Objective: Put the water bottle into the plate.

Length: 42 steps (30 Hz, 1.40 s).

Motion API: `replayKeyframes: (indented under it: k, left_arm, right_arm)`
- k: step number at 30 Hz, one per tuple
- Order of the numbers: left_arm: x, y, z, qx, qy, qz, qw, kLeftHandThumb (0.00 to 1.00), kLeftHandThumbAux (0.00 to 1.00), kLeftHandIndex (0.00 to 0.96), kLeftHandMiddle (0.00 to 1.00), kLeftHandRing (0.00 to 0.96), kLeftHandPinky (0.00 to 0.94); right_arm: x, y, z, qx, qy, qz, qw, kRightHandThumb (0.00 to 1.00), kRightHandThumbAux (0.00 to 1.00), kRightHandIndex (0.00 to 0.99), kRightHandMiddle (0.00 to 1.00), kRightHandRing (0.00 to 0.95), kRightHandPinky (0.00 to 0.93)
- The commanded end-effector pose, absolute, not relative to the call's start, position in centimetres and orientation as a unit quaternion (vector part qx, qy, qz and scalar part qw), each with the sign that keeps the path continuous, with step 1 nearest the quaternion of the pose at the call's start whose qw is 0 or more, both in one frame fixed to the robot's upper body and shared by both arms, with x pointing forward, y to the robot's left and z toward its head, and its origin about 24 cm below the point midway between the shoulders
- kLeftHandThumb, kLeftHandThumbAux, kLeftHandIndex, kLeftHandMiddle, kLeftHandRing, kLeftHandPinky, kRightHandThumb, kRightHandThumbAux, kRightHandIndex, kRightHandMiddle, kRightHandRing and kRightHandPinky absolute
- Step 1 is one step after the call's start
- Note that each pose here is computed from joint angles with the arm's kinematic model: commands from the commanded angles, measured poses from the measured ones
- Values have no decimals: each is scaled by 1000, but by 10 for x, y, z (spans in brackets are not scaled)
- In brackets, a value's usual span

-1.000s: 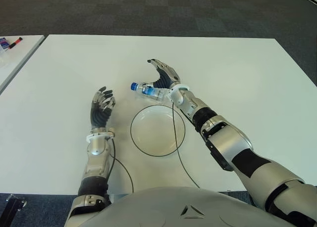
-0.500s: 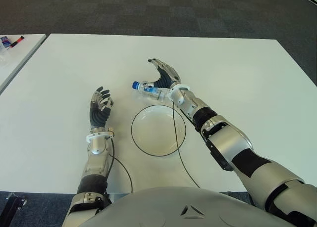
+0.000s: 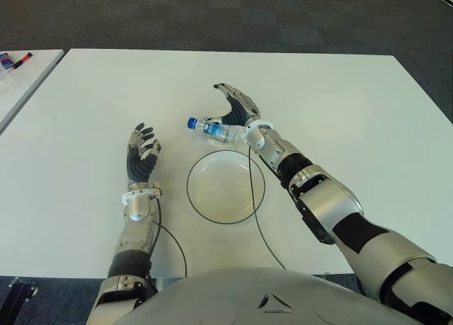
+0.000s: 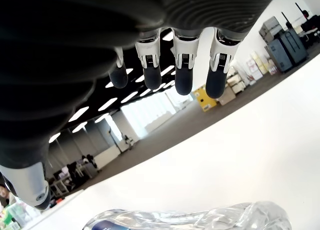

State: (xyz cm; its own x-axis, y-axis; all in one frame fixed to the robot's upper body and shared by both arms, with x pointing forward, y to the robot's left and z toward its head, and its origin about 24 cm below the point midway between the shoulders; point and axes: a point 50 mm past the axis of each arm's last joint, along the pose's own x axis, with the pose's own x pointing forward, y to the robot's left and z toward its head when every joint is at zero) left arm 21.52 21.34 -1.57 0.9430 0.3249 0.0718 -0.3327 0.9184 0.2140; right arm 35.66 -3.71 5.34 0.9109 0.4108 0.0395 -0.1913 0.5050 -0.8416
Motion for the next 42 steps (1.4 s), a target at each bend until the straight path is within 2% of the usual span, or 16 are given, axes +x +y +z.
replayKeyframes:
  k: [1, 12, 19, 24, 31, 35, 39, 42]
  left_arm:
    - [211, 218, -22, 115, -1, 172, 978, 545, 615, 126, 204, 225, 273]
    - [218, 216, -19, 121, -10, 169, 978, 568, 617, 135, 203, 222, 282]
    - [218, 213, -18, 135, -11, 169, 976, 596, 623, 145, 213, 230, 284]
    - [218, 211, -17, 143, -10, 172, 975, 631, 624, 153, 218, 239, 310]
    - [220, 208, -15, 153, -10, 176, 972, 647, 636, 154, 223, 242, 289]
    - [221, 206, -13, 161, -11, 179, 971, 629, 642, 156, 225, 237, 267]
    - [223, 200, -10, 171, -20, 177, 969, 622, 647, 155, 237, 242, 263]
    - [225, 196, -8, 175, -24, 175, 969, 591, 645, 151, 240, 237, 247]
  right_arm:
    - [356, -41, 49, -461, -107, 179, 862, 398, 593, 0, 58, 103, 185]
    - [355, -42, 48, -463, -107, 184, 860, 412, 597, 0, 92, 151, 236]
    - [356, -43, 45, -482, -90, 199, 849, 402, 587, 0, 89, 146, 213]
    - [357, -45, 43, -506, -72, 213, 833, 361, 571, 0, 57, 106, 152]
    - [359, -46, 42, -538, -51, 228, 810, 281, 554, 0, 21, 68, 130]
    - [360, -47, 42, -555, -42, 238, 796, 228, 538, 0, 9, 58, 131]
    - [361, -48, 41, -577, -35, 253, 776, 191, 518, 0, 1, 28, 76]
    - [362, -49, 40, -585, -31, 259, 768, 177, 509, 0, 0, 19, 71]
